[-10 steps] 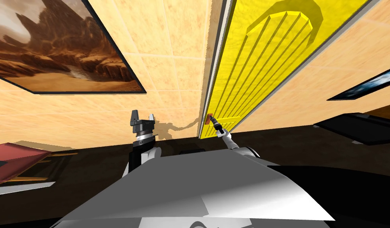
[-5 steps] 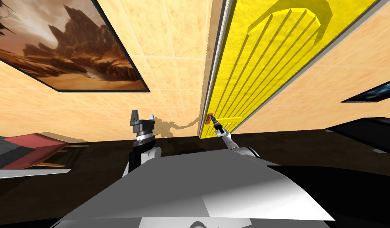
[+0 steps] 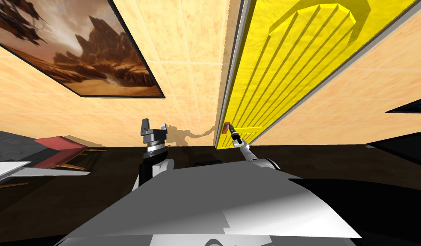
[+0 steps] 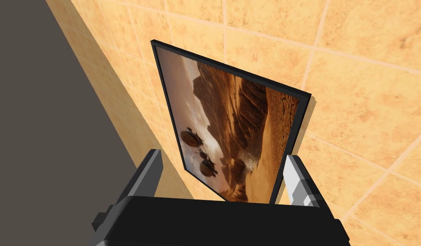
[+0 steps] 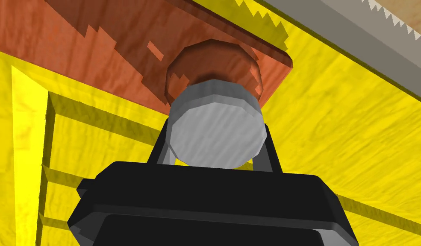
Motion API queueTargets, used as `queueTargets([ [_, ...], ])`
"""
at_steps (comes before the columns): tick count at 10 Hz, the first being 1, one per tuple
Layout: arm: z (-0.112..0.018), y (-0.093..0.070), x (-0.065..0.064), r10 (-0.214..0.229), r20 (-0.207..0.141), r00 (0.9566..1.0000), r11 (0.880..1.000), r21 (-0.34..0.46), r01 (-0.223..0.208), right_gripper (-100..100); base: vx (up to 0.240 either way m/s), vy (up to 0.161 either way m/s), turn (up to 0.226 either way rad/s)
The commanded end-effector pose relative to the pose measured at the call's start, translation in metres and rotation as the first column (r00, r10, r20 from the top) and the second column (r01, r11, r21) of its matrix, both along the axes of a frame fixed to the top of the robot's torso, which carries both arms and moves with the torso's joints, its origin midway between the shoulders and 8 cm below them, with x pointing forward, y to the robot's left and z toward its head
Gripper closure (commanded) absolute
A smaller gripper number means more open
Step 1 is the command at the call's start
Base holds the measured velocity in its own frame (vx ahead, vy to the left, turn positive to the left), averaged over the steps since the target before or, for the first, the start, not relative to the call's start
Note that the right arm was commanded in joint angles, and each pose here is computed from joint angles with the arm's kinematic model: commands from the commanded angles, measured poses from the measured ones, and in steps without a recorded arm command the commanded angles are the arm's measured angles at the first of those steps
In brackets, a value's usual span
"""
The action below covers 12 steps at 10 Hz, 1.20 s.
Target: Pull the door open
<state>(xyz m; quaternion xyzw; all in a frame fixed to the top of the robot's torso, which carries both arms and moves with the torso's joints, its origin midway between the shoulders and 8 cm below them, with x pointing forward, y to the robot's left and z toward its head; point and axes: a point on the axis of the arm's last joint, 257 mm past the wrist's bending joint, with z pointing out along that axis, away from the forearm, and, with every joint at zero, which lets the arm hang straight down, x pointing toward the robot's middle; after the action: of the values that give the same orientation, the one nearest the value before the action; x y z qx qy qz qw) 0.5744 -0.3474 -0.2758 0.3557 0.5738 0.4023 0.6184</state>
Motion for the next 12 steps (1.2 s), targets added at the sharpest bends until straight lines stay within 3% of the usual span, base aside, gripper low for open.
queueTargets([
  [1, 0.005, -0.004, 0.002, -0.011, 0.012, 0.9999, 0.996, 0.091, 0.01, 100, -0.08, -0.059, 0.151],
  [4, 0.006, -0.007, 0.002, -0.019, 0.013, 0.9997, 0.984, 0.176, 0.016, 100, -0.056, -0.033, 0.076],
  [6, 0.006, -0.013, 0.003, -0.038, 0.016, 0.9991, 0.954, 0.297, 0.032, 100, -0.063, -0.045, 0.112],
  [7, 0.006, -0.013, 0.003, -0.037, 0.016, 0.9992, 0.95, 0.312, 0.03, 100, -0.064, -0.049, 0.084],
  [8, 0.007, -0.017, 0.003, -0.046, 0.017, 0.9988, 0.928, 0.371, 0.037, 100, -0.061, -0.042, 0.093],
  [9, 0.007, -0.017, 0.003, -0.046, 0.017, 0.9988, 0.925, 0.377, 0.036, 100, -0.05, -0.033, 0.061],
  [11, 0.006, -0.023, 0.003, -0.065, 0.018, 0.9977, 0.872, 0.488, 0.048, 100, -0.06, -0.035, 0.133],
  [12, 0.006, -0.023, 0.003, -0.064, 0.019, 0.9978, 0.863, 0.503, 0.046, 100, -0.058, -0.048, 0.059],
])
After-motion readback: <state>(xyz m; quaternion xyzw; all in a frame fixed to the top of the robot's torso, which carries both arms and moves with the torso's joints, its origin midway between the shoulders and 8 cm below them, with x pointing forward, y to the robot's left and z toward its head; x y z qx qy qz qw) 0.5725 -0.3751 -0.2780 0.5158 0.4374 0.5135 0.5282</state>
